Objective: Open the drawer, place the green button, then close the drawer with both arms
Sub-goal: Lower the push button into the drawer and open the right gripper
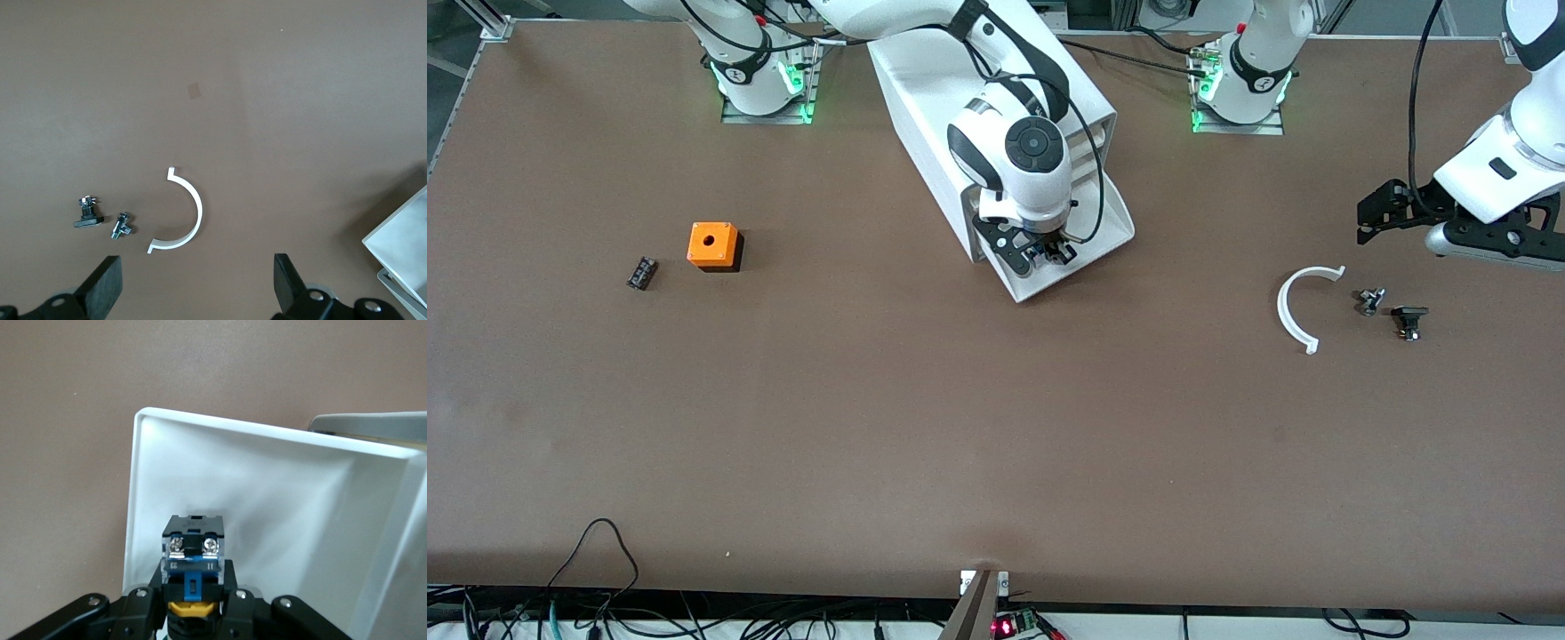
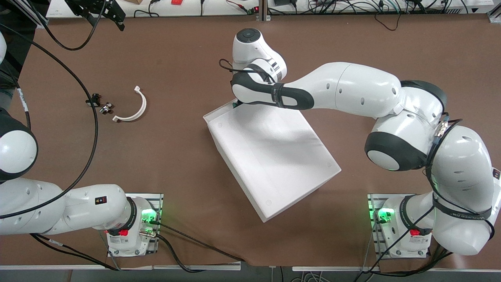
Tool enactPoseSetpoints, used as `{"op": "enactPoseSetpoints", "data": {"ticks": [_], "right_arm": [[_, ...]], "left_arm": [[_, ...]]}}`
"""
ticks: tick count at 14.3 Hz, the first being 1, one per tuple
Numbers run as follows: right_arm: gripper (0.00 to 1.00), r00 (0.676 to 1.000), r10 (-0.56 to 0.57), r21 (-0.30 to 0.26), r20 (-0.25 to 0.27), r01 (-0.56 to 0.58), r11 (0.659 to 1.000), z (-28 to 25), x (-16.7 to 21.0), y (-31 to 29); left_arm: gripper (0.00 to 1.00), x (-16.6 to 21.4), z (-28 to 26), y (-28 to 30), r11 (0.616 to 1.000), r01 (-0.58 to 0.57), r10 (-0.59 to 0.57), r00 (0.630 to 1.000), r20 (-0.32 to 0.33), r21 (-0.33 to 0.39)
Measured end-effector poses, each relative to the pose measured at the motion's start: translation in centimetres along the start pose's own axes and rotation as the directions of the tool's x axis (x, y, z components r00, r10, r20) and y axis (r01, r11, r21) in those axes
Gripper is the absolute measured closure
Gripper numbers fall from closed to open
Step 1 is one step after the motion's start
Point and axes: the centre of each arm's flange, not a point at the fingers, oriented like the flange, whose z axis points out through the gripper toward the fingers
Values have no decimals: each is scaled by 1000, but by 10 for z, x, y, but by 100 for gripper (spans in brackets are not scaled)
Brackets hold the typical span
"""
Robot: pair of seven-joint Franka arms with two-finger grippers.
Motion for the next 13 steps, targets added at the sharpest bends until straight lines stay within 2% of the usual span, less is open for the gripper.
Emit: {"op": "enactPoseSetpoints", "data": {"ticks": [4,7,8,11,12,13], "right_arm": [[67,1000,12,-16,-12,-12,1000,14,7,0],[48,998,56,-5,-23,-56,998,8,16,-4],[34,998,62,-5,-25,-62,998,6,17,-5],[7,997,76,5,-33,-75,997,-16,23,-11],[0,996,80,20,-36,-79,997,-33,26,-15],[0,995,88,42,-39,-86,995,-55,32,-18]], "left_arm": [[0,0,0,0,1000,0,0,1000,0,0],[0,0,1,0,1000,-1,1,1000,1,0],[0,1,2,0,1000,-1,1,1000,4,-2],[0,7,14,-2,1000,-1,1,1000,16,-9],[0,10,19,-2,1000,-3,3,1000,21,-12],[0,13,25,-2,1000,-2,2,1000,23,-15]]}}
